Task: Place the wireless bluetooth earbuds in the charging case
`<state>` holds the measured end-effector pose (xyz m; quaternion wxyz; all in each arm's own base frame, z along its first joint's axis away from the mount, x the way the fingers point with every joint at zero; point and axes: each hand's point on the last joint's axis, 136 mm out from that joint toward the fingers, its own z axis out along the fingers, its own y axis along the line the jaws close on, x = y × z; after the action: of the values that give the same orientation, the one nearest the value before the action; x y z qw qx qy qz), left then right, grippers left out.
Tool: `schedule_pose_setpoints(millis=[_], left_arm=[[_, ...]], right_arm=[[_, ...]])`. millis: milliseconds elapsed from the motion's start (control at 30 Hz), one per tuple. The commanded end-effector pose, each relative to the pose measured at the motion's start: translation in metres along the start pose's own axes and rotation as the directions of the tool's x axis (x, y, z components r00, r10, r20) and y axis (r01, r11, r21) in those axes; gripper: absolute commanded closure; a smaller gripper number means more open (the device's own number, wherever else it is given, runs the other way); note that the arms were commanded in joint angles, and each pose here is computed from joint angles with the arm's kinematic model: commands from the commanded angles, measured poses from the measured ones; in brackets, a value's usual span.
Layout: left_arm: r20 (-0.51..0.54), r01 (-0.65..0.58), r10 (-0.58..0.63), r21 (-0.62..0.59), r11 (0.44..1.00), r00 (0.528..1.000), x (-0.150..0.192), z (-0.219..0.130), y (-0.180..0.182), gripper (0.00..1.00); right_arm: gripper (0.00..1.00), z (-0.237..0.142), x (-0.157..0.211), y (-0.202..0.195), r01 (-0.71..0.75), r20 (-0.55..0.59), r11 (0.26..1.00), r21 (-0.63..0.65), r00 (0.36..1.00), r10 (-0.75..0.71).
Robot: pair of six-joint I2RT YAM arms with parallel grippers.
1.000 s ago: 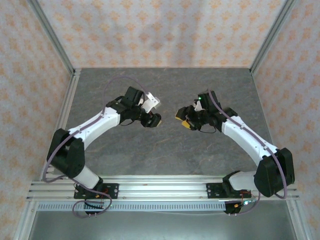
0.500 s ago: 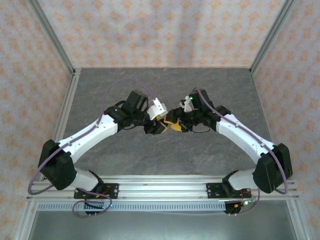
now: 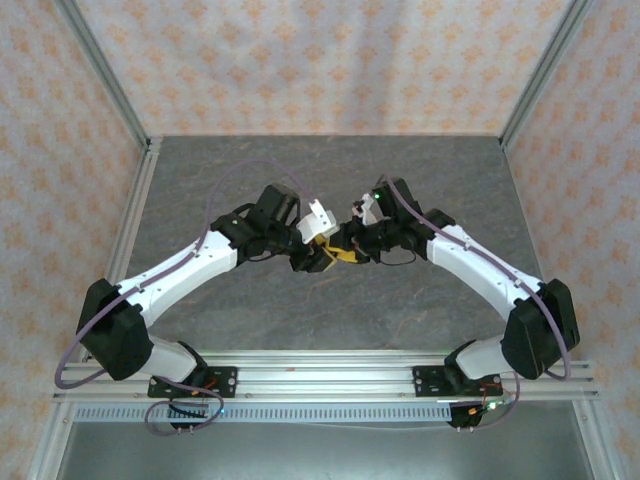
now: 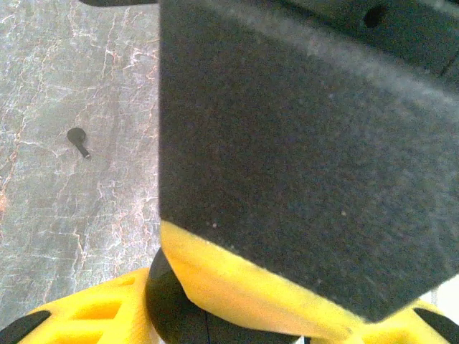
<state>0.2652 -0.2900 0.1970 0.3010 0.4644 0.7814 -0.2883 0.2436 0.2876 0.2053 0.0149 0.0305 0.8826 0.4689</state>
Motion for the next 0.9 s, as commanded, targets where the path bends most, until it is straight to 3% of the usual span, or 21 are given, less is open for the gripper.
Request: schedule_pose_setpoints(millis=[0, 300, 367, 500, 700, 867], left_arm=[[0.040, -0.044, 0.044, -0.007, 0.999, 0.998, -0.017, -0.011, -0.006, 0.53], [0.061, -0.006, 0.011, -0.089, 0.996, 0.998, -0.024, -0.016, 0.006, 0.45], [0.065, 0.046, -0.038, -0.136, 0.990, 0.997, -0.026, -0.018, 0.016, 0.40], [0.142, 0.161, -0.139, -0.158, 0.974, 0.980, -0.043, -0.032, 0.029, 0.31], [0.312, 0.304, -0.268, -0.073, 0.950, 0.912, -0.080, -0.074, 0.035, 0.22], [0.437, 0.416, -0.394, 0.050, 0.908, 0.808, -0.105, -0.114, 0.042, 0.23]], right_arm=[[0.73, 0.002, -0.002, 0.005, 0.015, -0.009, 1.000, -0.006, 1.000, -0.015], [0.94, -0.002, -0.007, 0.017, 0.041, 0.035, 0.998, -0.054, 0.999, -0.039], [0.99, -0.008, -0.014, 0.023, 0.070, 0.096, 0.995, -0.066, 0.993, -0.064], [1.00, -0.028, -0.028, 0.034, 0.131, 0.258, 0.988, -0.076, 0.960, -0.107], [1.00, -0.065, -0.035, 0.054, 0.262, 0.455, 0.962, -0.080, 0.868, -0.198], [1.00, -0.101, -0.038, 0.086, 0.396, 0.600, 0.908, -0.138, 0.763, -0.241]])
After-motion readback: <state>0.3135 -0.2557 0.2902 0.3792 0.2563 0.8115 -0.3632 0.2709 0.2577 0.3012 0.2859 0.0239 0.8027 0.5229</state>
